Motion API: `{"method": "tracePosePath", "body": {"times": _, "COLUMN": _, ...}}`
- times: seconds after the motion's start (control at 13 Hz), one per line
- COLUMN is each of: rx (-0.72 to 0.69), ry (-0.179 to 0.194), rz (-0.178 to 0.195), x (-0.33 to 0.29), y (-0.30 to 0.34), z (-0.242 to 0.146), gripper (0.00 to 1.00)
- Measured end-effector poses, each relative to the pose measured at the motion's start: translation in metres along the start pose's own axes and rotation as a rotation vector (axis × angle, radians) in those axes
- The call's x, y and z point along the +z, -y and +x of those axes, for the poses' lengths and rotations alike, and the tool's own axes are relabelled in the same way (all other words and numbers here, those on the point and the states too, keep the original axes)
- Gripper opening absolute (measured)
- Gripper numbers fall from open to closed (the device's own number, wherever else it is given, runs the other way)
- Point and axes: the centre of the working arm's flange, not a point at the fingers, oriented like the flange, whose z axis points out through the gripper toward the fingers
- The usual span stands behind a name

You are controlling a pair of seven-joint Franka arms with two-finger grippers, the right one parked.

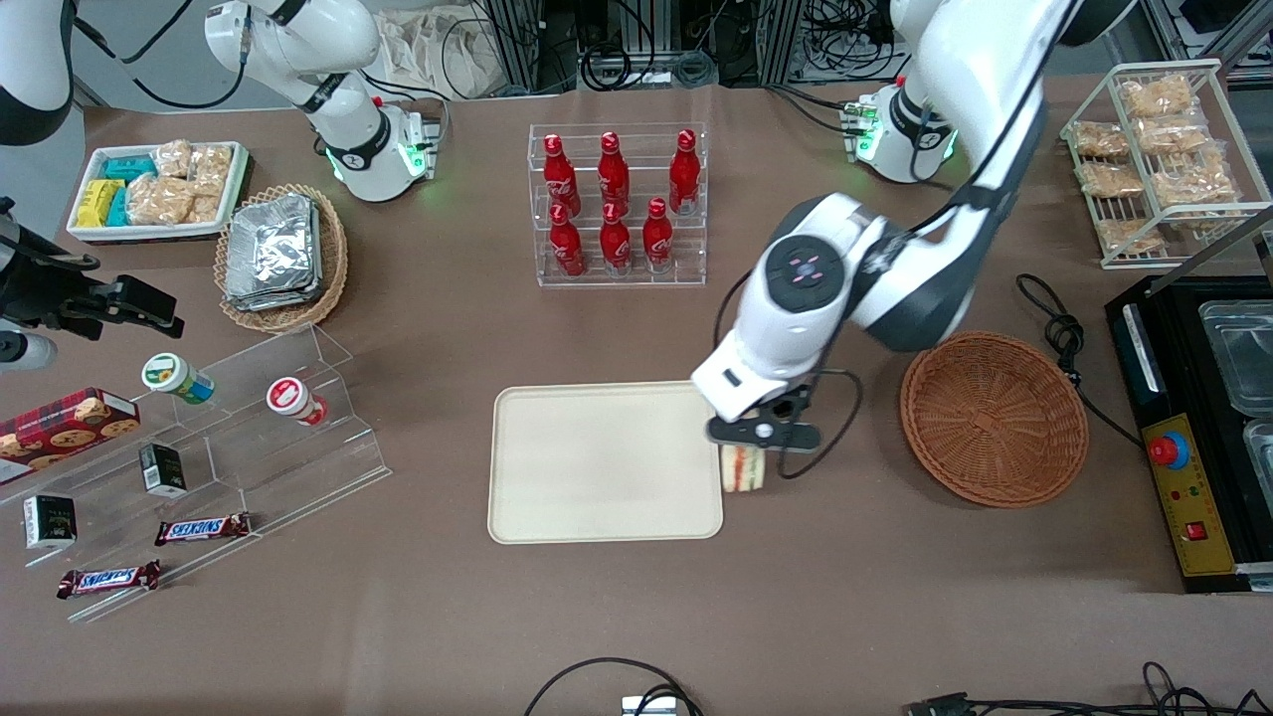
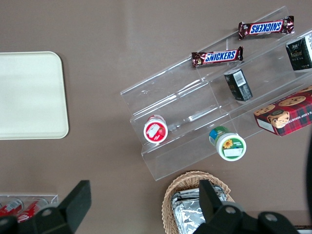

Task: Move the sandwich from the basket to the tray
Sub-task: 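Carry the sandwich with the left gripper over the cream tray, then lower the sandwich onto the tray and open the left gripper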

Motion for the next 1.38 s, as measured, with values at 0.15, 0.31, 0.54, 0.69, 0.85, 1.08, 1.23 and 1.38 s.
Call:
{"method": "tracePosePath", "body": {"times": 0.15, "rx": -0.013, "ry": -0.007, "rz": -0.008, "x": 0.028, "y": -0.021, "z": 0.002, "gripper": 0.19}}
{"method": "tracePosePath", "body": {"times": 0.31, "rx": -0.024, "ry": -0.022, "rz": -0.02, "x": 0.056, "y": -0.038, "z": -0.001, "gripper": 0.22}}
{"method": "tracePosePath", "body": {"times": 0.54, "rx": -0.024, "ry": -0.02, "rz": 0.019, "x": 0.096, "y": -0.054, "z": -0.009, "gripper": 0.21}}
{"method": "tracePosePath", "body": {"times": 0.69, "rx": -0.016, "ry": -0.018, "rz": 0.015, "x": 0.111, "y": -0.059, "z": -0.012, "gripper": 0.21}}
{"method": "tracePosePath", "body": {"times": 0.85, "rx": -0.015, "ry": -0.018, "rz": 0.005, "x": 0.122, "y": -0.061, "z": -0.012, "gripper": 0.21}}
{"method": "tracePosePath", "body": {"times": 1.08, "rx": -0.003, "ry": -0.004, "rz": 0.009, "x": 0.138, "y": -0.066, "z": -0.017, "gripper": 0.21}}
{"method": "tracePosePath", "body": {"times": 1.23, "rx": 0.008, "ry": 0.0, "rz": 0.019, "x": 0.148, "y": -0.069, "z": -0.02, "gripper": 0.21}}
{"method": "tracePosePath", "body": {"times": 1.38, "rx": 0.01, "ry": 0.007, "rz": 0.02, "x": 0.156, "y": -0.069, "z": -0.022, "gripper": 0.22}}
